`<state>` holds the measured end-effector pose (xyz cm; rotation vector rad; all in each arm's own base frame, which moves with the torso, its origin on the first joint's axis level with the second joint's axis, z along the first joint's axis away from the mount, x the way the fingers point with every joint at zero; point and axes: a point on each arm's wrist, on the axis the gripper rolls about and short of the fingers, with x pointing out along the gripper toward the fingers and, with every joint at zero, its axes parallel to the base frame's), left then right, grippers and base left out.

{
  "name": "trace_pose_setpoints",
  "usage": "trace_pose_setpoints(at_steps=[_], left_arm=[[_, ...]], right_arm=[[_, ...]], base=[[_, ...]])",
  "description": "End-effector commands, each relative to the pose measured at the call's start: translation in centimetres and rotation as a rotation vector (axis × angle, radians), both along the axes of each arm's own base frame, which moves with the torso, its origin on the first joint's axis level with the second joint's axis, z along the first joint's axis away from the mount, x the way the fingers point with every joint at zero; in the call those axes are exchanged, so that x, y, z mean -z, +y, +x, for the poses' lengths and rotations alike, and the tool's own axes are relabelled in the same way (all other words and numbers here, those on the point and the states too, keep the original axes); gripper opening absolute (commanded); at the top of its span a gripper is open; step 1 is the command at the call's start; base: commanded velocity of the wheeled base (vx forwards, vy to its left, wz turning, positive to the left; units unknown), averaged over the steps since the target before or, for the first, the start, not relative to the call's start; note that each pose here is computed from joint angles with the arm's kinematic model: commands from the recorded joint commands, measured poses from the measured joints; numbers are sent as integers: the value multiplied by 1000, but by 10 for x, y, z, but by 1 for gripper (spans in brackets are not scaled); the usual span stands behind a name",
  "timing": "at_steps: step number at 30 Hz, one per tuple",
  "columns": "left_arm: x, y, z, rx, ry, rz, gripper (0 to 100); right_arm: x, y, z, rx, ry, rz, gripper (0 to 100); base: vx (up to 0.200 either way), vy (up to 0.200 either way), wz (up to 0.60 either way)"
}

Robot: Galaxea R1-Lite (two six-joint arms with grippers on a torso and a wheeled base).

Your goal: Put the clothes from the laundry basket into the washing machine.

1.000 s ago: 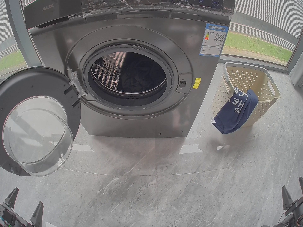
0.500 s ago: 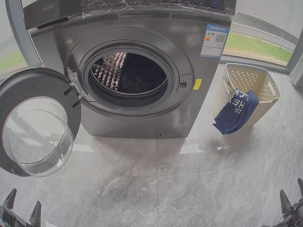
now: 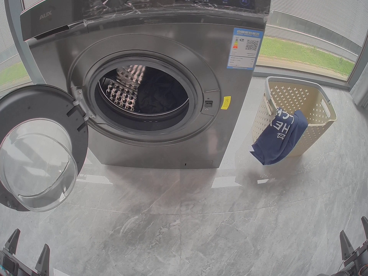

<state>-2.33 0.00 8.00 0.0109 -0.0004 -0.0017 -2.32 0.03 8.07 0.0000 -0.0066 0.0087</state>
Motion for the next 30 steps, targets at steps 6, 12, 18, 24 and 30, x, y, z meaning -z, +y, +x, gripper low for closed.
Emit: trace_pose_setpoints(at_steps=[6,12,18,24,30], left_arm=[[5,0,1,0,8,-3,100],[4,0,1,0,10,-6,100],[4,0,0,0,7,-29,100],[4,0,0,0,7,-32,100],[4,0,1,0,8,-32,100]], right_arm=[[4,0,1,0,11,0,100],[4,0,1,0,11,0,100],[4,0,1,0,11,0,100],[4,0,1,0,13,0,100],[4,0,1,0,11,0,100]], base=[[0,-200,0],[0,-200,0],[0,-200,0],[0,-133,0],[67,0,0]])
